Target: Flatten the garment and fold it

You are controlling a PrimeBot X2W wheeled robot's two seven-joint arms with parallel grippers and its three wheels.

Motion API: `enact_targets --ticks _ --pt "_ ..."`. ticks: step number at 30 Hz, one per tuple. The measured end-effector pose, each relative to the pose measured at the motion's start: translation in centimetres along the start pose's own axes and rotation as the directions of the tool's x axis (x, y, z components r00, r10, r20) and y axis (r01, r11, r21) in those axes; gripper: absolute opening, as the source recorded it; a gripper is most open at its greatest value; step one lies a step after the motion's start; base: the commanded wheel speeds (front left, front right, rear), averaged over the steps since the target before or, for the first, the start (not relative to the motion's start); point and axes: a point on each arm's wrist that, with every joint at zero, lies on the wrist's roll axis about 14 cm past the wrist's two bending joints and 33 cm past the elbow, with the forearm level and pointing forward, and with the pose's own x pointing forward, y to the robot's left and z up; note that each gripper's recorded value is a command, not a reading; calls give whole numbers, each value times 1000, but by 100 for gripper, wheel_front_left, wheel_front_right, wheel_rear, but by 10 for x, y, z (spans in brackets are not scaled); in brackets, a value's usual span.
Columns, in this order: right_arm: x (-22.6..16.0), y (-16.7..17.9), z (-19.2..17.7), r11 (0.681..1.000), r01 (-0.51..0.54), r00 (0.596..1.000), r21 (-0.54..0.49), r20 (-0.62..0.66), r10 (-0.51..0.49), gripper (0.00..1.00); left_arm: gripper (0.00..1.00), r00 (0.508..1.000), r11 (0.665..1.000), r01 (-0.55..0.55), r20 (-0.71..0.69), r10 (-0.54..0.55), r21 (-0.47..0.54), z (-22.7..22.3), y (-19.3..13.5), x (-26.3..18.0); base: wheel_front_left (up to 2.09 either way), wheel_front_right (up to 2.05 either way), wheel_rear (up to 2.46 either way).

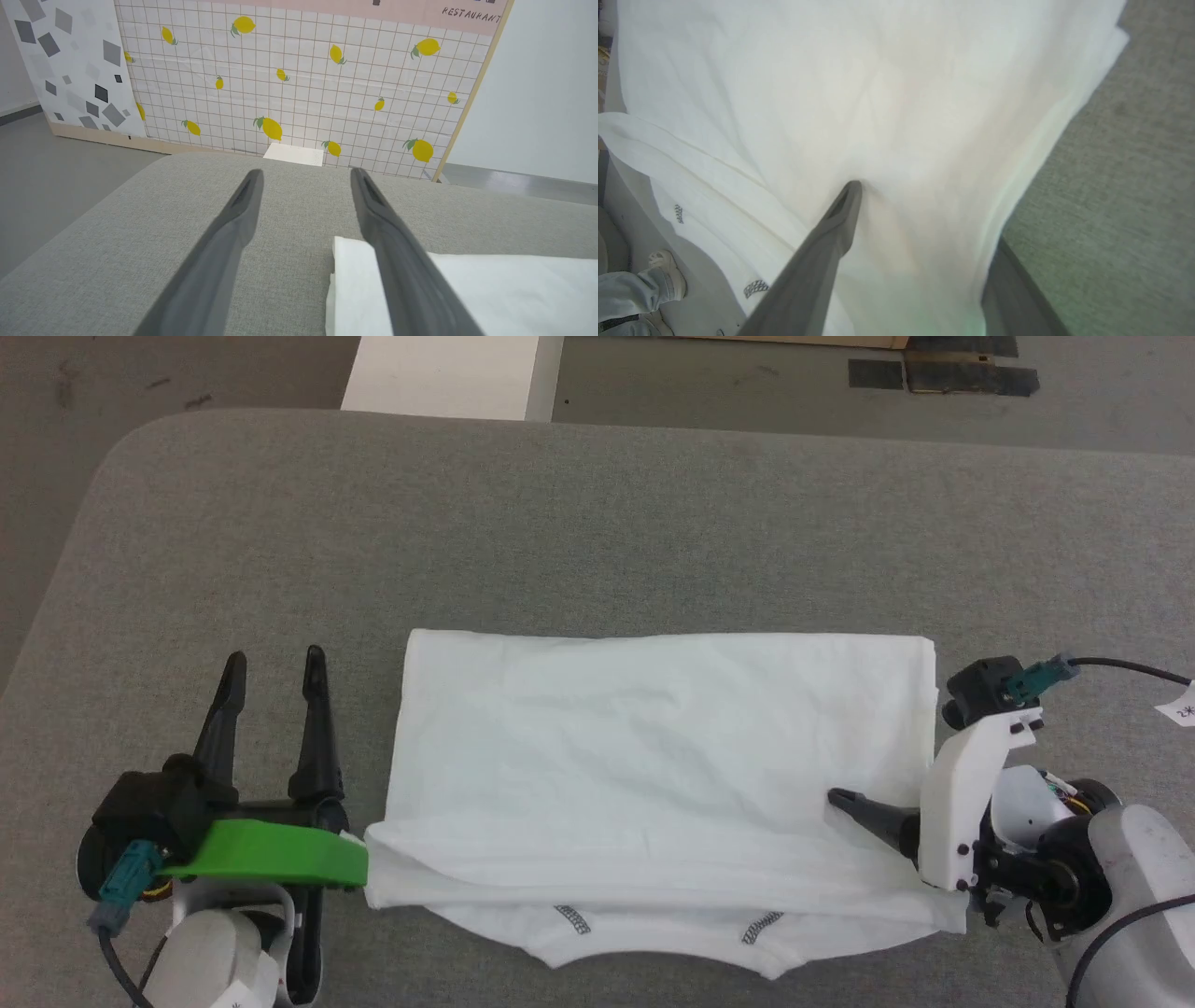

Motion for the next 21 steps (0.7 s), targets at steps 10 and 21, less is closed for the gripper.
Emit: enact_targets --ticks 10,21 --pt "-13 -33 2 996 86 996 22 26 -87 0 100 1000 1000 7 11 -7 -10 2 -2 0 0 0 0" --pt "-80 -136 -3 913 378 920 151 45 -388 0 100 1000 999 27 -3 -27 -19 -3 -8 -4 0 0 0"
